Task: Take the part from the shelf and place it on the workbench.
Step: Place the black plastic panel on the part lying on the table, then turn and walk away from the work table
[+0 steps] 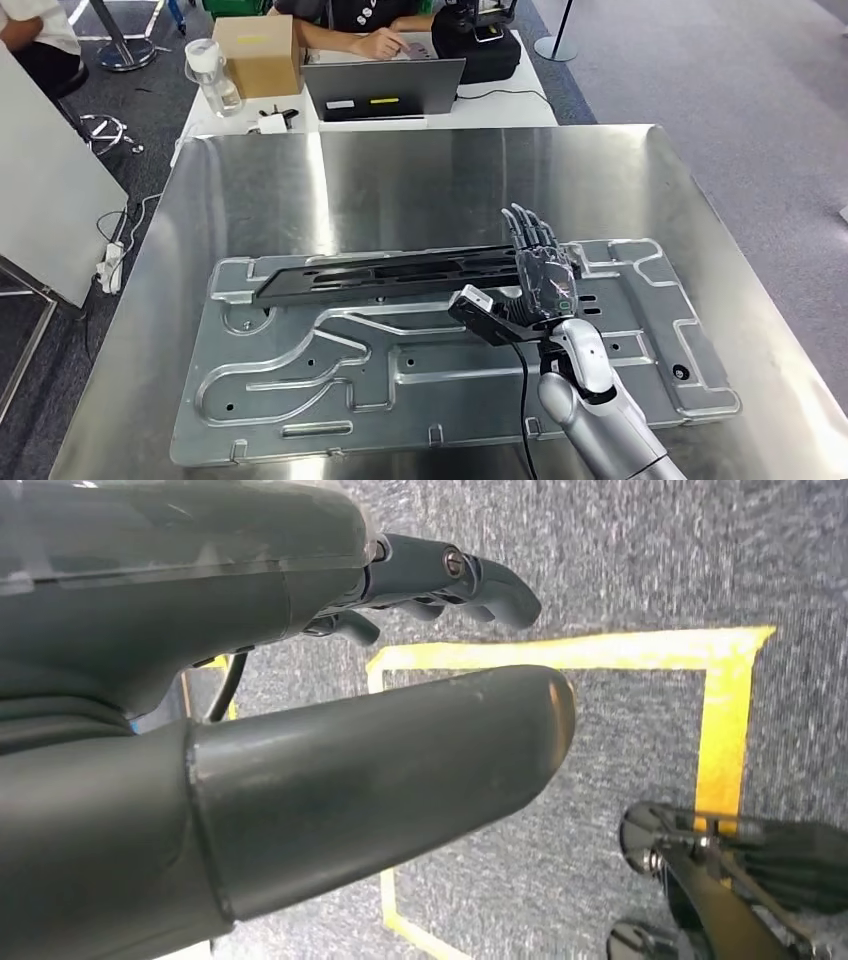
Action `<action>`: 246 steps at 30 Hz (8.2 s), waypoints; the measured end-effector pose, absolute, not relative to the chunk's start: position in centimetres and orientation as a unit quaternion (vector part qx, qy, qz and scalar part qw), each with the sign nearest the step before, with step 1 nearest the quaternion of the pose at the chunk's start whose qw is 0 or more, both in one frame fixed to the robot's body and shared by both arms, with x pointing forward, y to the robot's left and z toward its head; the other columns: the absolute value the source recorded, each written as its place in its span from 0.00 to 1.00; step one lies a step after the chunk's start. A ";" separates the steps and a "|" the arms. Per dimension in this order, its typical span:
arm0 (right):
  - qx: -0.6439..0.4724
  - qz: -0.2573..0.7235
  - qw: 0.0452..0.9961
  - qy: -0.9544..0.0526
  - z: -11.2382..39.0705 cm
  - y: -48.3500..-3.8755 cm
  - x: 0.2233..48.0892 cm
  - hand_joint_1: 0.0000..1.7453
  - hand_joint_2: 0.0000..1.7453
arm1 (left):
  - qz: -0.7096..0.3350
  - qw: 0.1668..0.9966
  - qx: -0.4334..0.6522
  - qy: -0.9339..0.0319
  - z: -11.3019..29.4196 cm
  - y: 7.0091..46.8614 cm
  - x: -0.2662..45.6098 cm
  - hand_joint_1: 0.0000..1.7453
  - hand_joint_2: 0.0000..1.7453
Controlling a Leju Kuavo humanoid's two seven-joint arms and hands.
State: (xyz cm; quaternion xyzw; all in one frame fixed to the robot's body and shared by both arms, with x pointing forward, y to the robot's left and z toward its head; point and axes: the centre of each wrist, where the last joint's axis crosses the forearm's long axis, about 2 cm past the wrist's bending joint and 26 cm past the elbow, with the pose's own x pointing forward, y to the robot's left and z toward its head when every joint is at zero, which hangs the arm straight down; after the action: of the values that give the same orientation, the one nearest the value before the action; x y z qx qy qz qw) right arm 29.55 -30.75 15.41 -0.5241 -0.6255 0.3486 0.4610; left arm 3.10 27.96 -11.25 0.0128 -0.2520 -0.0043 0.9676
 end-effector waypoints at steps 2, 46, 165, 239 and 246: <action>-0.524 0.349 0.461 -0.626 15.4 -30.7 29.6 0.00 0.00 | -0.002 0.968 0.012 -0.252 -11.2 28.0 3.1 0.00 0.00; -0.530 0.396 0.486 -0.571 15.0 -30.3 30.7 0.00 1.00 | 0.013 0.964 0.006 -0.266 -11.2 28.0 3.8 0.00 0.00; -0.016 -0.048 0.996 -0.076 -11.0 -23.8 1.4 0.00 0.00 | 0.086 0.961 0.037 -0.260 -11.3 27.9 2.7 0.00 0.00; 0.001 -0.039 0.997 -0.071 -11.0 -23.8 1.8 0.00 0.00 | 0.087 0.963 0.041 -0.254 -11.3 28.1 2.9 0.00 0.00; 0.001 -0.039 0.997 -0.071 -11.0 -23.8 1.8 0.00 0.00 | 0.087 0.963 0.041 -0.253 -11.3 28.1 2.8 0.00 0.00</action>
State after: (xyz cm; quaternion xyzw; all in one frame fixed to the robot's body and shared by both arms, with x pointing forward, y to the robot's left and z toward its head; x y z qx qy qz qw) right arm 1.79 -23.77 -11.04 0.0006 -0.0710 -0.0390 0.9967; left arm 2.79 28.05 -11.27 0.0406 -0.2528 0.0866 0.9628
